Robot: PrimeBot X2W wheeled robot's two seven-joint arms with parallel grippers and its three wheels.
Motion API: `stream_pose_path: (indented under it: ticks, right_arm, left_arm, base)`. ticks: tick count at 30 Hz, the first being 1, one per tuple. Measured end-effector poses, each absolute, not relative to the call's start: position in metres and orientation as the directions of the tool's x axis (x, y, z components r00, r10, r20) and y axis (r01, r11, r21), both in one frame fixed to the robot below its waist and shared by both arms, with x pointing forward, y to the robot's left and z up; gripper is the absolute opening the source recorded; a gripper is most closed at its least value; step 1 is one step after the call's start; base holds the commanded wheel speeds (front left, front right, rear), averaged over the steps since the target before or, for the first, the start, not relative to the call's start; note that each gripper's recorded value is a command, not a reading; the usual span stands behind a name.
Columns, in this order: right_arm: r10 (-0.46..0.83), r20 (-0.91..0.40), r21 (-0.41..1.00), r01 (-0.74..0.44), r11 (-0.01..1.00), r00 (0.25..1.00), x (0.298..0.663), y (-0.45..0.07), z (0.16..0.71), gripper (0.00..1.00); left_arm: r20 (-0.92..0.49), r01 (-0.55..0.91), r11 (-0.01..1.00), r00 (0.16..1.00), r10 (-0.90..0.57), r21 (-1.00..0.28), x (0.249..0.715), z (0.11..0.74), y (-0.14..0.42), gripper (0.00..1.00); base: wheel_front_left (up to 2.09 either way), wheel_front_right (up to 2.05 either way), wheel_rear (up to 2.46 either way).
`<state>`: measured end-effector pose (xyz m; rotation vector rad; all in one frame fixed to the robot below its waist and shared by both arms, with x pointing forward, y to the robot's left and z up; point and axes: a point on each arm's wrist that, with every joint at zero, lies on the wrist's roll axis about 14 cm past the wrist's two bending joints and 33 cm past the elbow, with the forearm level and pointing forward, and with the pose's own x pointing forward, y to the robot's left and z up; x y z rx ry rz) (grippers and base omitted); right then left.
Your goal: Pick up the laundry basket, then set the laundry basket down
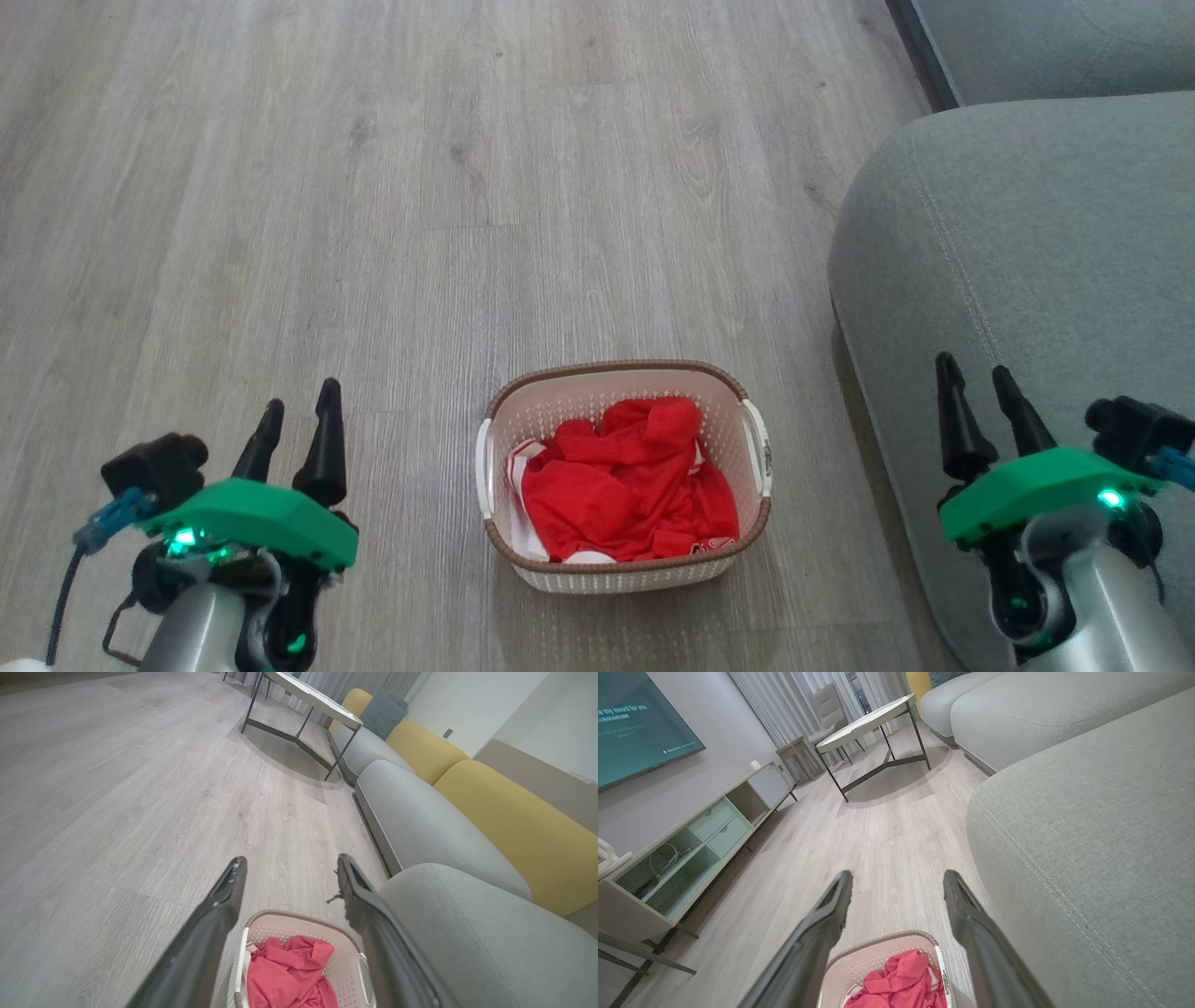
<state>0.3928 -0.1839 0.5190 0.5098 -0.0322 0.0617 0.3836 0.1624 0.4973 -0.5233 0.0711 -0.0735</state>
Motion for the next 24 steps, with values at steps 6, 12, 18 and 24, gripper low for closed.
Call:
stream_pose_path:
  ticks: [6,12,18,24]
  right_arm:
    - [0.075,0.04,0.419,-0.085,0.904,0.996,0.393,-0.177,0.516,1.0]
    - [0.082,0.059,0.355,-0.098,0.93,0.995,0.395,-0.176,0.521,1.0]
    - [0.092,0.056,0.299,-0.105,0.948,0.994,0.395,-0.174,0.518,1.0]
    - [0.105,0.05,0.245,-0.115,0.963,0.993,0.394,-0.171,0.515,1.0]
  left_arm:
    - [-0.046,0.057,0.901,0.995,-0.085,-0.429,0.384,0.497,0.162,1.0]
    - [-0.038,0.06,0.926,0.996,-0.08,-0.372,0.386,0.5,0.162,1.0]
    - [-0.041,0.046,0.951,0.997,-0.061,-0.305,0.387,0.499,0.167,1.0]
    - [-0.043,0.052,0.971,0.997,-0.064,-0.233,0.386,0.498,0.166,1.0]
  base:
    - [0.0,0.0,0.0]
    - [0.0,0.0,0.0]
    - [0.0,0.0,0.0]
    - [0.0,0.0,0.0]
